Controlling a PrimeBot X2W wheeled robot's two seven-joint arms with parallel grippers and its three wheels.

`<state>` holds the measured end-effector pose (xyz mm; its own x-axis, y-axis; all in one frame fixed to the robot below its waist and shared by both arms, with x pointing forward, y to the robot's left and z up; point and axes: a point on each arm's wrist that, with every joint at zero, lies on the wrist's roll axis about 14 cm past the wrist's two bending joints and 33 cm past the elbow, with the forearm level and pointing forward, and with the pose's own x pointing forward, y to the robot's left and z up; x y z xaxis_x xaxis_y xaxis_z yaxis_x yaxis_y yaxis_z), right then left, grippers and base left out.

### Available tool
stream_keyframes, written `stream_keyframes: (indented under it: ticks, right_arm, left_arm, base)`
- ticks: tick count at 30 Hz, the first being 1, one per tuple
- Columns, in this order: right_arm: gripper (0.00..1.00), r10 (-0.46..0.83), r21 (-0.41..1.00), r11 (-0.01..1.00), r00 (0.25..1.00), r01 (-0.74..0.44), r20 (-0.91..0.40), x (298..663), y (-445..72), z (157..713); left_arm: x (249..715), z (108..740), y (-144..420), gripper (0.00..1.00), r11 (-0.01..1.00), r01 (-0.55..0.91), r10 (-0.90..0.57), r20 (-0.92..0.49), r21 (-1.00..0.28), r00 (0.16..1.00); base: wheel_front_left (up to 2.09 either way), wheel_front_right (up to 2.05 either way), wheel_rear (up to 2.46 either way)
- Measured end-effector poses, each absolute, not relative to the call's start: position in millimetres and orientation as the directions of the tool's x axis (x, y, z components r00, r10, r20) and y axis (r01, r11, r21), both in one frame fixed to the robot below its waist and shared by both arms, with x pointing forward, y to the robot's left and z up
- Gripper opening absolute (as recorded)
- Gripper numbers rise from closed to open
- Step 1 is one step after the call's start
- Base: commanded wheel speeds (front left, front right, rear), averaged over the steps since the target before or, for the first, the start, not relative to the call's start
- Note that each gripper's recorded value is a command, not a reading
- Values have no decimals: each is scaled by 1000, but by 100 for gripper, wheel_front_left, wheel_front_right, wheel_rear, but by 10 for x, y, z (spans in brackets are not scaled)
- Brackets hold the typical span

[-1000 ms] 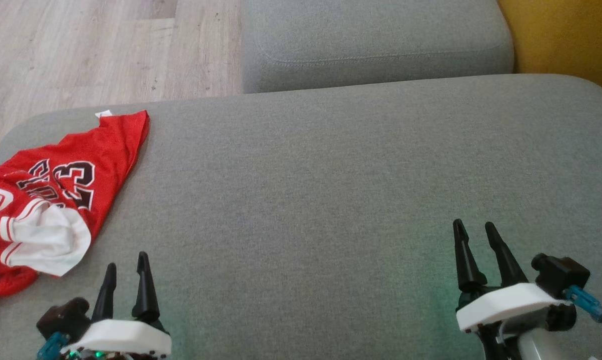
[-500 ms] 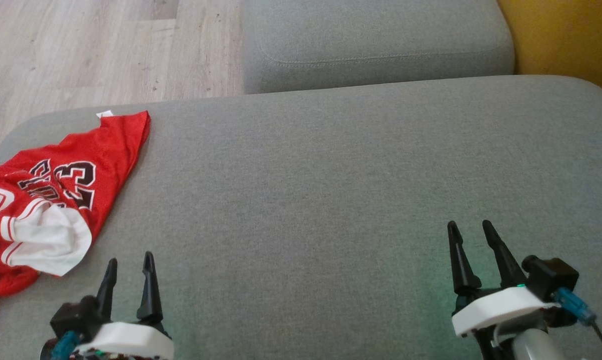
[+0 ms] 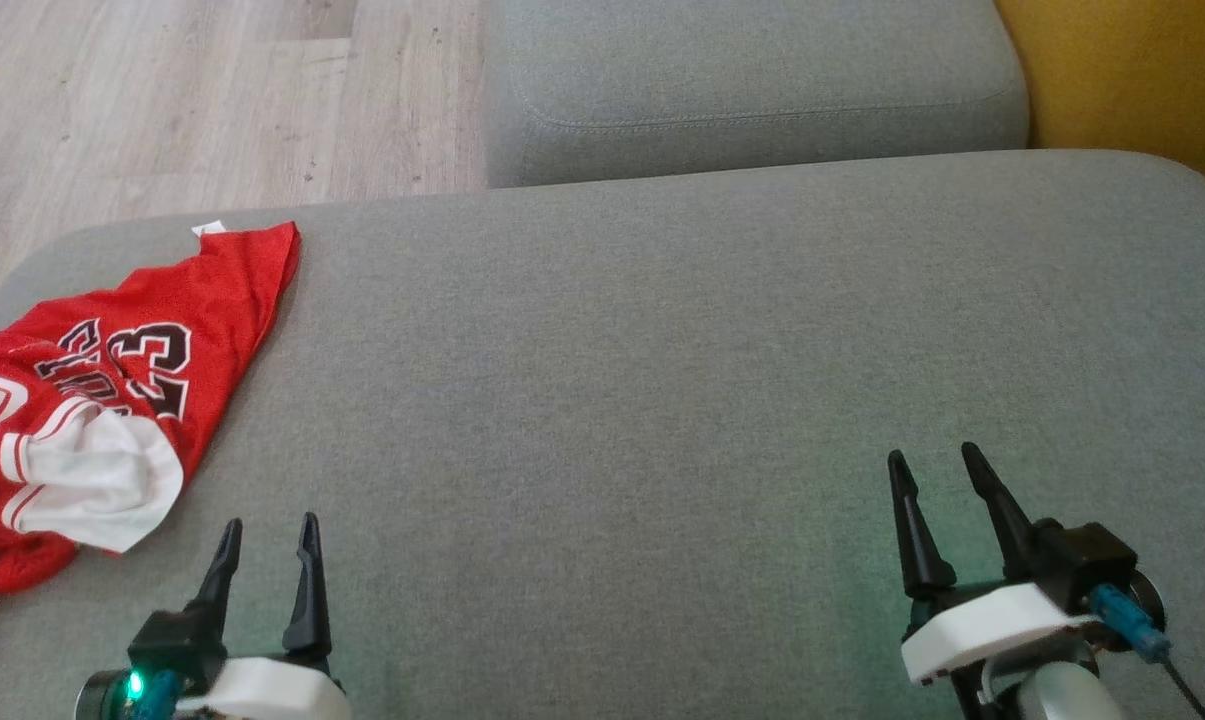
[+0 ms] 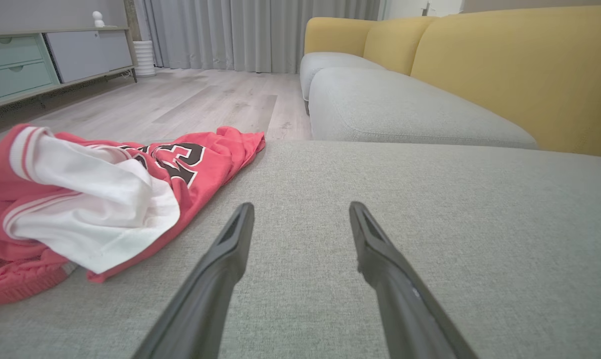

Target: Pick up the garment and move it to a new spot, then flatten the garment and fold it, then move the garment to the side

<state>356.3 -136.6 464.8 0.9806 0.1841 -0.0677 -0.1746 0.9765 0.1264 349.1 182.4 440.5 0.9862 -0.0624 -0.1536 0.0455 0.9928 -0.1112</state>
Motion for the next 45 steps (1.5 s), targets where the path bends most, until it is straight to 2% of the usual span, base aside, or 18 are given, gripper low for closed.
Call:
stream_keyframes:
  ticks: [7, 31, 38, 45]
  right_arm:
    - [100, 176, 79, 982, 982, -171, -65, 3557, -1412, 4635]
    - [100, 168, 103, 982, 982, -159, -88, 3555, -1427, 4547]
    - [100, 243, 91, 968, 966, -235, -83, 3622, -1185, 4566]
    - [100, 451, 92, 891, 890, -445, -70, 3703, -444, 4620]
  left_arm:
    - [3470, 4361, 1878, 100, 997, 44, -53, -160, -61, 986]
    - [3410, 4272, 1975, 100, 994, 6, -26, -182, -105, 983]
    - [3328, 4314, 2108, 100, 993, -36, 17, -168, -112, 986]
    - [2885, 4335, 2612, 100, 971, -210, 191, -156, -115, 969]
  base:
    - [0, 0, 0]
    - [0, 0, 0]
    - [0, 0, 0]
    - [0, 0, 0]
